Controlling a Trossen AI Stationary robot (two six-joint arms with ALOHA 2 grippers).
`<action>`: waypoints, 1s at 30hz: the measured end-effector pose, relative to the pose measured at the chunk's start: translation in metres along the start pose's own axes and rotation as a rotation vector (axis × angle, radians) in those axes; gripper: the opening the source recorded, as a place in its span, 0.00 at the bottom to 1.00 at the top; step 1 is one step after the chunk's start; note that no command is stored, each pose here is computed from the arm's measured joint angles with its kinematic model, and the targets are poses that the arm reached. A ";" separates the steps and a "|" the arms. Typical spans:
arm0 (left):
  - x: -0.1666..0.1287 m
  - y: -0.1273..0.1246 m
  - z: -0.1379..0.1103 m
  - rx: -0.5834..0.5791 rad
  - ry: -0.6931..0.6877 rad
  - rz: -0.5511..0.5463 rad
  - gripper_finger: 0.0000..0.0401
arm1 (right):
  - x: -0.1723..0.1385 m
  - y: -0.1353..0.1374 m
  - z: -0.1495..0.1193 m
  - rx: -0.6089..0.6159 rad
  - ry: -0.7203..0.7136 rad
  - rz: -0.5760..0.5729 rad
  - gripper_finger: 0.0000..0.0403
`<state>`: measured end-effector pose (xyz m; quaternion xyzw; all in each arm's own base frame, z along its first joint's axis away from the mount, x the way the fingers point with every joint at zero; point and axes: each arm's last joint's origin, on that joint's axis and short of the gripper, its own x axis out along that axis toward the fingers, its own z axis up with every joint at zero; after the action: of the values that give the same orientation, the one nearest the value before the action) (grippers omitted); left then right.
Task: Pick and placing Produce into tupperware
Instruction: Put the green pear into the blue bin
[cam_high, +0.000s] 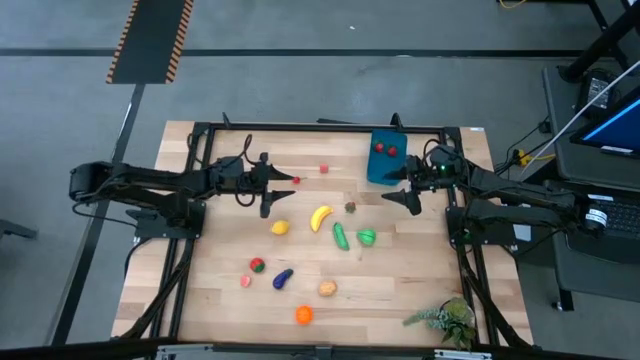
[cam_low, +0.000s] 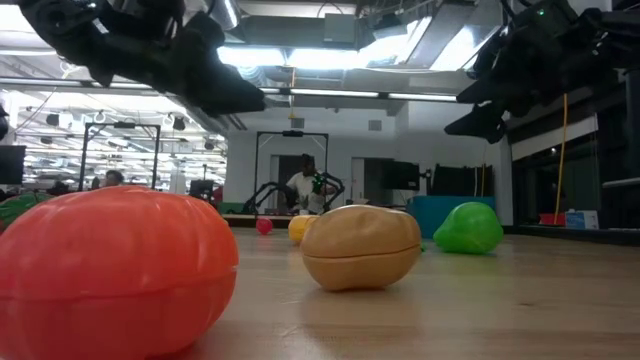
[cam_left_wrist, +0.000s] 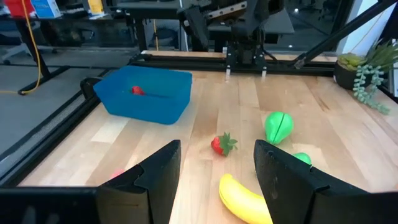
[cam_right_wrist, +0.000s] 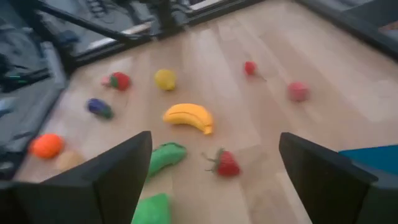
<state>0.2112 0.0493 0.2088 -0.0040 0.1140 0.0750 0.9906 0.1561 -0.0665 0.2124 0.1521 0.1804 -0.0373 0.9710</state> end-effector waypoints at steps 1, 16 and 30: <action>-0.002 0.000 0.001 -0.001 0.000 -0.001 0.49 | 0.000 -0.001 0.000 -0.004 -0.003 -0.027 0.88; -0.005 -0.006 0.001 0.003 0.020 0.014 0.49 | 0.006 0.005 -0.001 -0.062 0.009 0.004 0.88; -0.009 -0.006 -0.011 -0.009 -0.065 0.046 0.49 | 0.012 0.036 0.007 -0.238 -0.015 -0.039 0.88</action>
<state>0.2006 0.0420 0.2001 -0.0036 0.0815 0.0985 0.9918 0.1744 -0.0349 0.2245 0.0320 0.1792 -0.0357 0.9826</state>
